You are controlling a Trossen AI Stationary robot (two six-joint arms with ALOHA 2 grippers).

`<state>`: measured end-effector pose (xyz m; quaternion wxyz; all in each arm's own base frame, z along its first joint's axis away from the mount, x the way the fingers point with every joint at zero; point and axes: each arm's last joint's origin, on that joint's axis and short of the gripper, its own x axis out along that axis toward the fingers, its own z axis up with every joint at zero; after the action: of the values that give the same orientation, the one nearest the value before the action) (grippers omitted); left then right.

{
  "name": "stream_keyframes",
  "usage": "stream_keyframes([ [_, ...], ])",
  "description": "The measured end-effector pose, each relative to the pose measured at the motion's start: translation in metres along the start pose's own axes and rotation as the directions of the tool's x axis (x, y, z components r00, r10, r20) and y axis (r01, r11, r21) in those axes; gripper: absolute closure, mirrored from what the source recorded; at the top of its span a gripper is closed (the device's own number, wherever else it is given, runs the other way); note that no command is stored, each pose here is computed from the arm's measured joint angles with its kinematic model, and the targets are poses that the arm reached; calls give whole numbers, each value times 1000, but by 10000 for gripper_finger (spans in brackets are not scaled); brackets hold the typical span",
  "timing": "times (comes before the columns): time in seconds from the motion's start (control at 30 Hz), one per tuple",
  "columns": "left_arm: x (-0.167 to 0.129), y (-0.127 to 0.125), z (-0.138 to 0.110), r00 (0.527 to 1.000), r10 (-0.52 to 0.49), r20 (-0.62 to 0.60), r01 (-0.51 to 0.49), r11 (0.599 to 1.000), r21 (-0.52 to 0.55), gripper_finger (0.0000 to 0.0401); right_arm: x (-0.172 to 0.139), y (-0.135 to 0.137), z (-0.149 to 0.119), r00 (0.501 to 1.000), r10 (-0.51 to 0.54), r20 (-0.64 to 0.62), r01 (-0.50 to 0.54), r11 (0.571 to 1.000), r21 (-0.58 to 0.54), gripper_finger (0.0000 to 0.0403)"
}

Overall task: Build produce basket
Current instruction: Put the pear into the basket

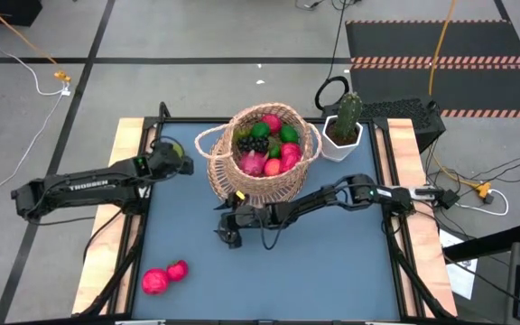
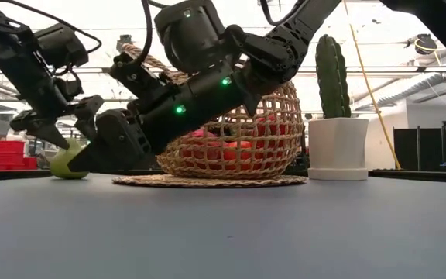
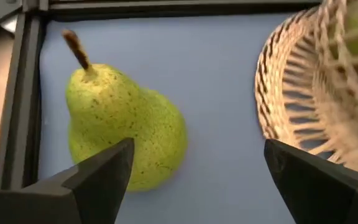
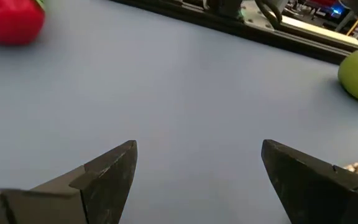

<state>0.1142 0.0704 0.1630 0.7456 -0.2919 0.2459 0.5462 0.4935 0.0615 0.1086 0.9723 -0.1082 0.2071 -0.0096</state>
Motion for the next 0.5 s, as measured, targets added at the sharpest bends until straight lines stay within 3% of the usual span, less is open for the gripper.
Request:
stream_keyframes([
  [0.17, 0, 8, -5, 994, 111, -8, -110, 994, 10, 38, 1, -5, -5, 999, -1, -44, 1, 1000, 0, 62],
  [0.5, 1, 14, 1, 964, 237, 120, -236, 972, -19, 38, 2, -10, -7, 998, -7, -56, 7, 1000, 0, 62],
])
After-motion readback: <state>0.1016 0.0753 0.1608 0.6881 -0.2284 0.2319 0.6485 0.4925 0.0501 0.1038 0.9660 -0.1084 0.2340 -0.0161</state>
